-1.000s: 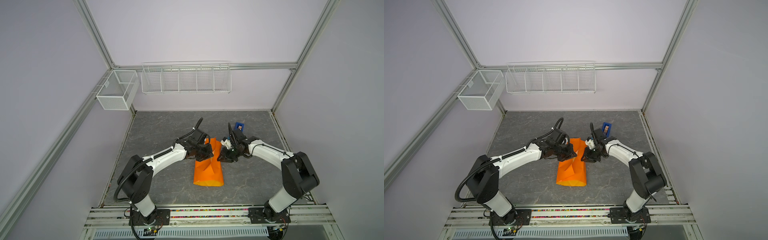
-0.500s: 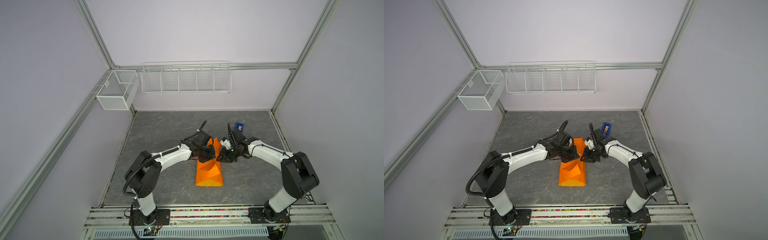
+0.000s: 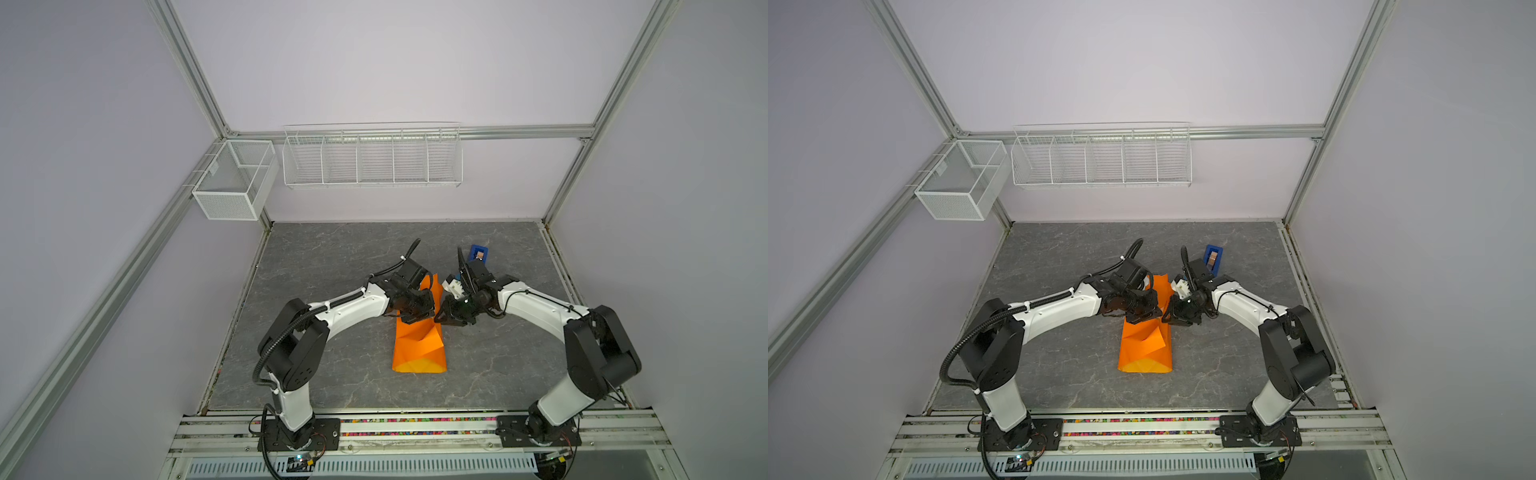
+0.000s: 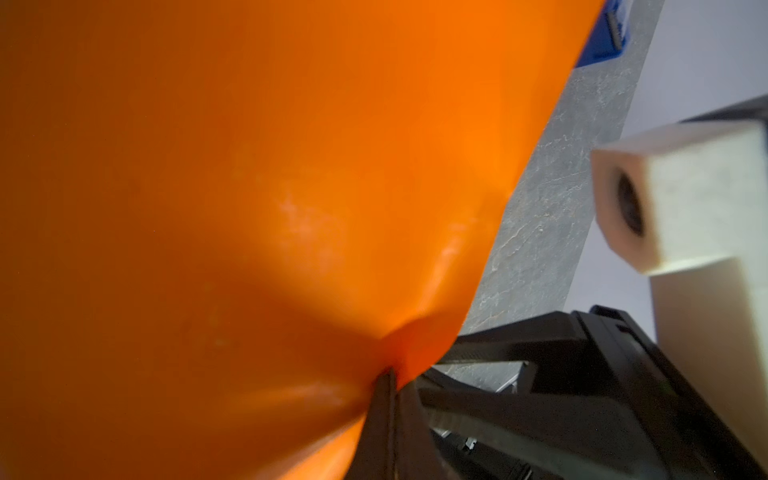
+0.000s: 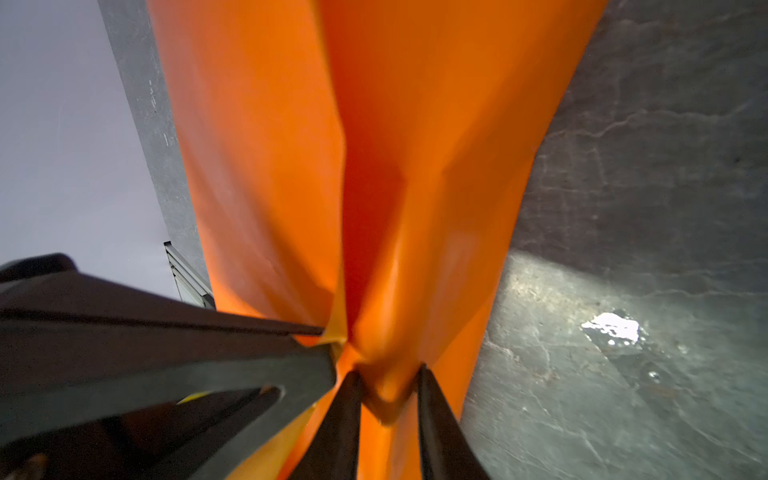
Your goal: Wrap the gift box in paper
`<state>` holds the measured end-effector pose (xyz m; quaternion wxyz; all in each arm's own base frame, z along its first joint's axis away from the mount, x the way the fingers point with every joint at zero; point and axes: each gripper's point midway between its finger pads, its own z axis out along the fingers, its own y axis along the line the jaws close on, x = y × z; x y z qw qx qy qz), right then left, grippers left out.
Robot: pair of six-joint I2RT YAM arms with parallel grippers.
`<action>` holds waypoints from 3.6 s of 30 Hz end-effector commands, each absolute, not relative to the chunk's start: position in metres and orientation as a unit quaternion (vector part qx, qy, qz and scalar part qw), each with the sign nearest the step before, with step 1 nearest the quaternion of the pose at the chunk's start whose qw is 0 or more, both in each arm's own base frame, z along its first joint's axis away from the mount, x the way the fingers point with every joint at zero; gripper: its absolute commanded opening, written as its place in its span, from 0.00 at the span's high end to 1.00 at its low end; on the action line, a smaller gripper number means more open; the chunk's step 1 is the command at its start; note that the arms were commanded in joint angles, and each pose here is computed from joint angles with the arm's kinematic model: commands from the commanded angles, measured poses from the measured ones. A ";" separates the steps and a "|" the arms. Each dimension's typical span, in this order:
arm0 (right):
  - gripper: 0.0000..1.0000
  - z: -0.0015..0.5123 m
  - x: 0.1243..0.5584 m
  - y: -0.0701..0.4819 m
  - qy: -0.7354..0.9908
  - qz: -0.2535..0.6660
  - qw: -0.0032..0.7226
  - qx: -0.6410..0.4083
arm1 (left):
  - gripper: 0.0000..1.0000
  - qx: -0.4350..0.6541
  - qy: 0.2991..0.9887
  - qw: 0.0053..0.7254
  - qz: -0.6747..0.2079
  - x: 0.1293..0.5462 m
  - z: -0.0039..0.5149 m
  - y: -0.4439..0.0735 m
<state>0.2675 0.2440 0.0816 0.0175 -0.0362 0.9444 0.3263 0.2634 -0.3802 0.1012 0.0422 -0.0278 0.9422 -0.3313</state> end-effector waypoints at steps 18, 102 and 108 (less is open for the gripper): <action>0.69 0.100 0.267 0.213 0.955 0.293 0.049 -0.015 | 0.82 -0.024 0.937 0.000 -0.349 0.238 0.064 -0.380; 0.58 0.076 0.262 0.246 0.921 0.389 -0.006 -0.001 | 0.48 0.034 0.985 0.028 -0.169 0.244 0.059 -0.270; 0.67 0.066 0.259 0.249 0.924 0.383 -0.007 0.009 | 0.48 0.036 0.985 0.036 -0.165 0.246 0.063 -0.268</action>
